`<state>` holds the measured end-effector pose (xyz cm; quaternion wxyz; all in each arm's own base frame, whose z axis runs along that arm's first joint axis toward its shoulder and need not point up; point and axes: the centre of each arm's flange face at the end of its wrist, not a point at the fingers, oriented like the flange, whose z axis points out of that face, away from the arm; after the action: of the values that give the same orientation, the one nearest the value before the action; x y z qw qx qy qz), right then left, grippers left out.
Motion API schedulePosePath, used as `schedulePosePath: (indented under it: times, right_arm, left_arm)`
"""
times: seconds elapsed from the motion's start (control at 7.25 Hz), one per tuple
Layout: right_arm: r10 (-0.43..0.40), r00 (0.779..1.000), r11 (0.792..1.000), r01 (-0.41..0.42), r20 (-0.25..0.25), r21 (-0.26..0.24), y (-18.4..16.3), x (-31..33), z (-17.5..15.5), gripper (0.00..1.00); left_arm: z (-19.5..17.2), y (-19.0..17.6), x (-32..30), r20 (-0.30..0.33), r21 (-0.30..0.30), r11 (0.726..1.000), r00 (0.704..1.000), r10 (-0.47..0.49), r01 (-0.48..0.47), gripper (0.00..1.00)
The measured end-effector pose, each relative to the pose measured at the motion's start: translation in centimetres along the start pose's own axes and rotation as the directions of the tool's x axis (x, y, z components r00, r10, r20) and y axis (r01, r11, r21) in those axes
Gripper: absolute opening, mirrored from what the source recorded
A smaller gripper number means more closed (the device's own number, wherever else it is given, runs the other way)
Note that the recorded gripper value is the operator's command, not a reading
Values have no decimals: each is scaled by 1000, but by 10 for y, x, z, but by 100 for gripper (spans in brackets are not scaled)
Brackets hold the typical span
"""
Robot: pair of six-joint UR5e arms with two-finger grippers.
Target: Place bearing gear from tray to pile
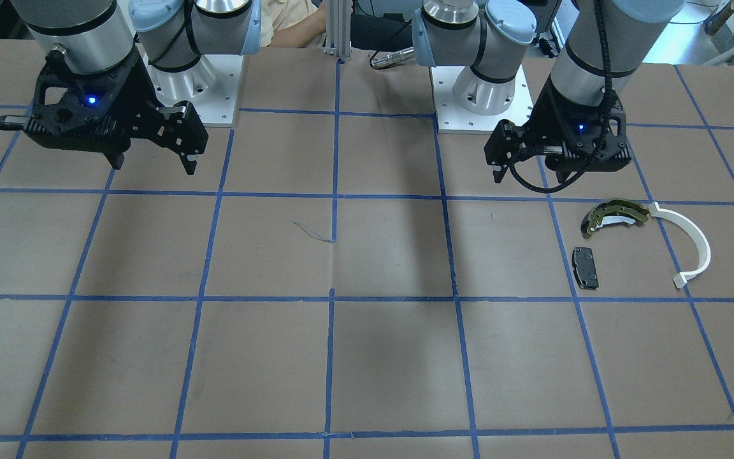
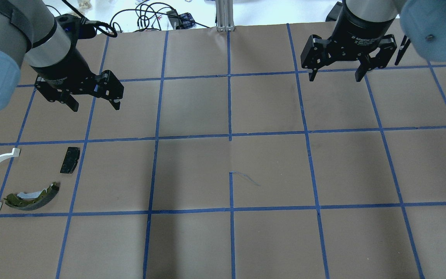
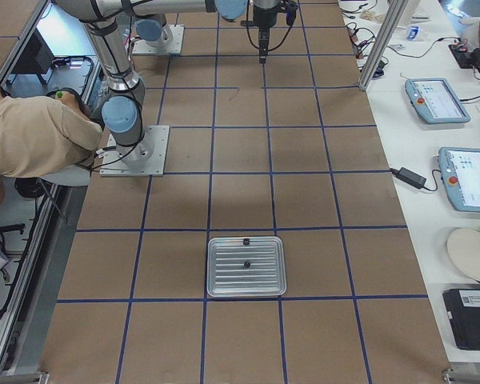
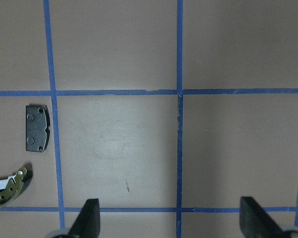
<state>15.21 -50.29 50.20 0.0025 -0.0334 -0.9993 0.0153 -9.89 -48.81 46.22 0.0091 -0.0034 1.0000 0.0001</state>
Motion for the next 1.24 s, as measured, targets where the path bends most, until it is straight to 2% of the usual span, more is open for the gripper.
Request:
schedulePosePath:
  times: [0.28,0.69,1.24]
  right_arm:
    - [-1,1000,1000,1,-9,-2,0,1,1,100]
    - [-7,998,1000,7,-56,1,0,5,1,100]
    - [-30,997,1000,30,-64,-5,-5,21,1,100]
  left_arm:
    - [0,0,0,0,0,1000,1000,0,0,100]
    - [1,0,0,-1,-1,1000,1000,0,0,100]
    - [1,0,0,-1,-3,1000,1000,0,0,100]
